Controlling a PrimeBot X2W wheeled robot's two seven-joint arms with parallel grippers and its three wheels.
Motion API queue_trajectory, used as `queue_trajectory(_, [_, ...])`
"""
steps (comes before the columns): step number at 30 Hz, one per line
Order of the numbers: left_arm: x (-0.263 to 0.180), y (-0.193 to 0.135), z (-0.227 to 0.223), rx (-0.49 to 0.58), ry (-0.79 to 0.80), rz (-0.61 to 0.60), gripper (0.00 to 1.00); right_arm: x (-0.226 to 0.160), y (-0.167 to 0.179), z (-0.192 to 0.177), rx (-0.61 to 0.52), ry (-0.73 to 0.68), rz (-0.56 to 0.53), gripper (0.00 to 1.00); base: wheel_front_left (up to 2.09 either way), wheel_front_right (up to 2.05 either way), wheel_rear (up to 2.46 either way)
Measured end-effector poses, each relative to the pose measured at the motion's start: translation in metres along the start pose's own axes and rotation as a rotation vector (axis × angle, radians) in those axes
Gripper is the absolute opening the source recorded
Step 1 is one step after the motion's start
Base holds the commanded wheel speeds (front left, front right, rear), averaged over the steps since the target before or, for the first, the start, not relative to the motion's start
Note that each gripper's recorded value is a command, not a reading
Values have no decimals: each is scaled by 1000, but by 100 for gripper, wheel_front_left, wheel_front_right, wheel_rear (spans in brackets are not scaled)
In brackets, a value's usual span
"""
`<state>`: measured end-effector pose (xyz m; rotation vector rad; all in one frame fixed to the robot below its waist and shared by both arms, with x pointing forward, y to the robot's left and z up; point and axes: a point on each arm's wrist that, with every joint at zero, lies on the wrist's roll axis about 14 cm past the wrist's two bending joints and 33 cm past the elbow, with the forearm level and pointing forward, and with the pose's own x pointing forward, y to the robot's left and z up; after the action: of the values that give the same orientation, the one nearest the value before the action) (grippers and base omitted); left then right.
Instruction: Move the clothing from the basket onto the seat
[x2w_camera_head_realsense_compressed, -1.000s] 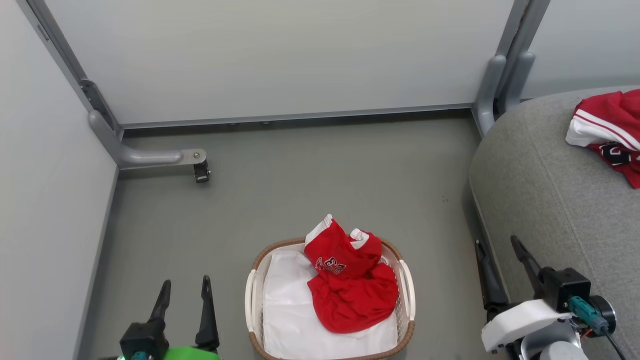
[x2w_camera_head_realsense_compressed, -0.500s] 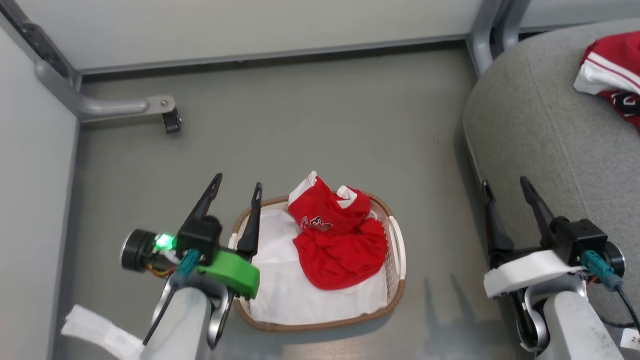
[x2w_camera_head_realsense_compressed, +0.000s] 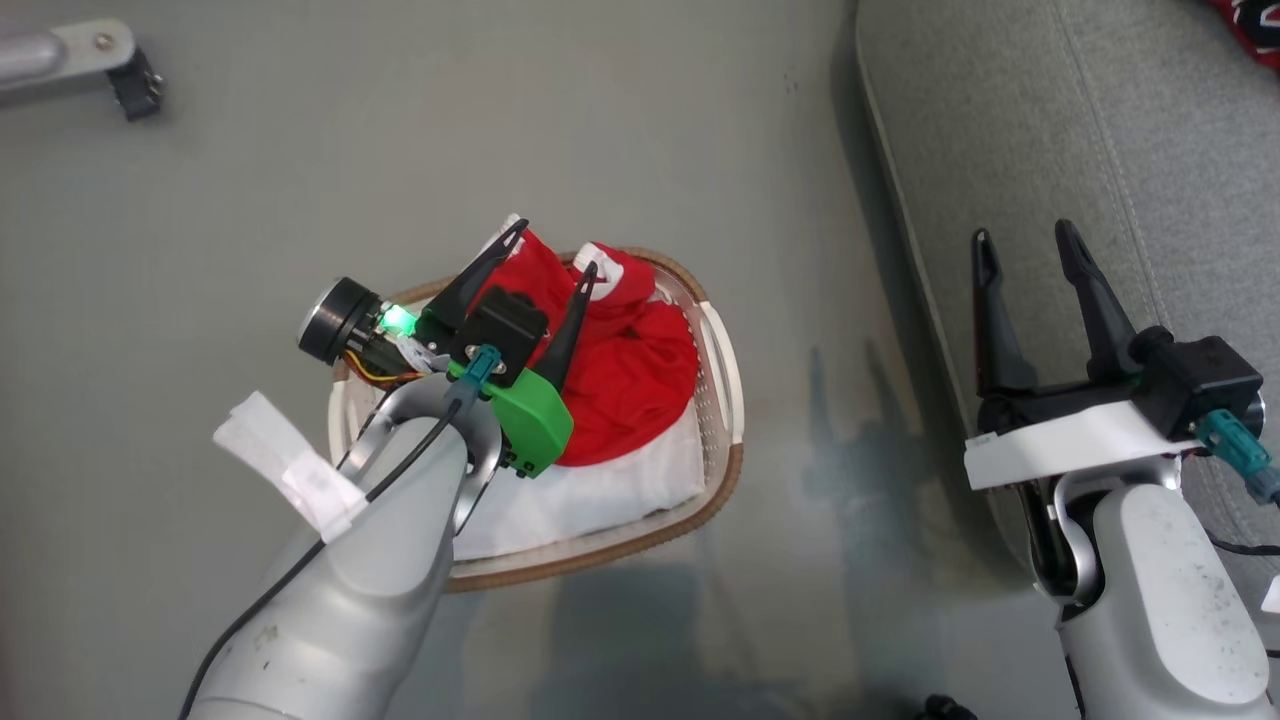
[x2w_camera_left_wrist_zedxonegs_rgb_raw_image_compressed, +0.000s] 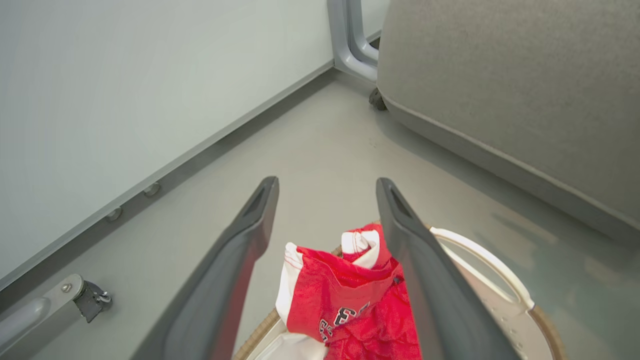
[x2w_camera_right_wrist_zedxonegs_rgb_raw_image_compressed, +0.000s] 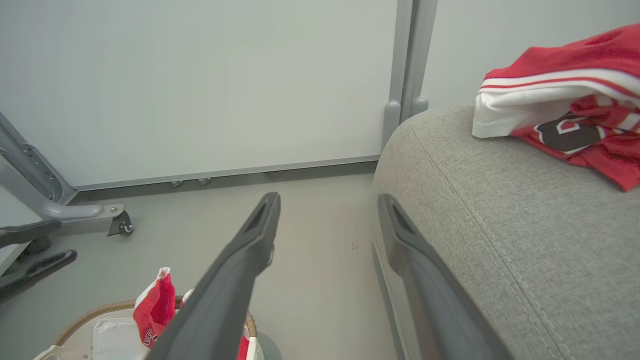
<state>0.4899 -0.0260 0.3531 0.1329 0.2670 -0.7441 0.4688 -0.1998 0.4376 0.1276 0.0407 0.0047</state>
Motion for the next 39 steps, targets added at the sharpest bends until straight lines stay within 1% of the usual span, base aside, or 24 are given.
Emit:
queue_trajectory(4, [22,-23,-45,-1,122,-107,100,3,-15,-17,0,37,-35,100,0,0,0])
queue_trajectory(8, [38,-39,-82,-9,225,-182,100,6,-25,-32,-4,69,-58,100,0,0,0])
queue_trajectory(15, [60,-51,-127,-45,323,-240,100,6,-39,-53,-12,120,-89,100,0,0,0])
queue_trajectory(22, [77,-53,-154,-72,361,-257,100,4,-54,-66,-22,155,-123,100,0,0,0])
queue_trajectory(23, [78,-55,-158,-76,367,-262,83,3,-56,-69,-26,163,-129,100,0,0,0])
queue_trajectory(24, [79,-58,-161,-82,372,-267,52,2,-58,-70,-28,169,-134,100,0,0,0])
queue_trajectory(25, [80,-59,-163,-86,376,-270,29,1,-60,-72,-30,174,-139,100,0,0,0])
queue_trajectory(26, [81,-60,-165,-88,376,-272,0,0,-61,-73,-31,177,-143,100,0,0,0])
queue_trajectory(32, [78,-57,-162,-97,369,-260,0,0,-63,-74,-33,181,-149,100,0,0,0])
queue_trajectory(39, [61,-49,-144,-92,345,-229,0,3,-53,-60,-39,149,-120,100,0,0,0])
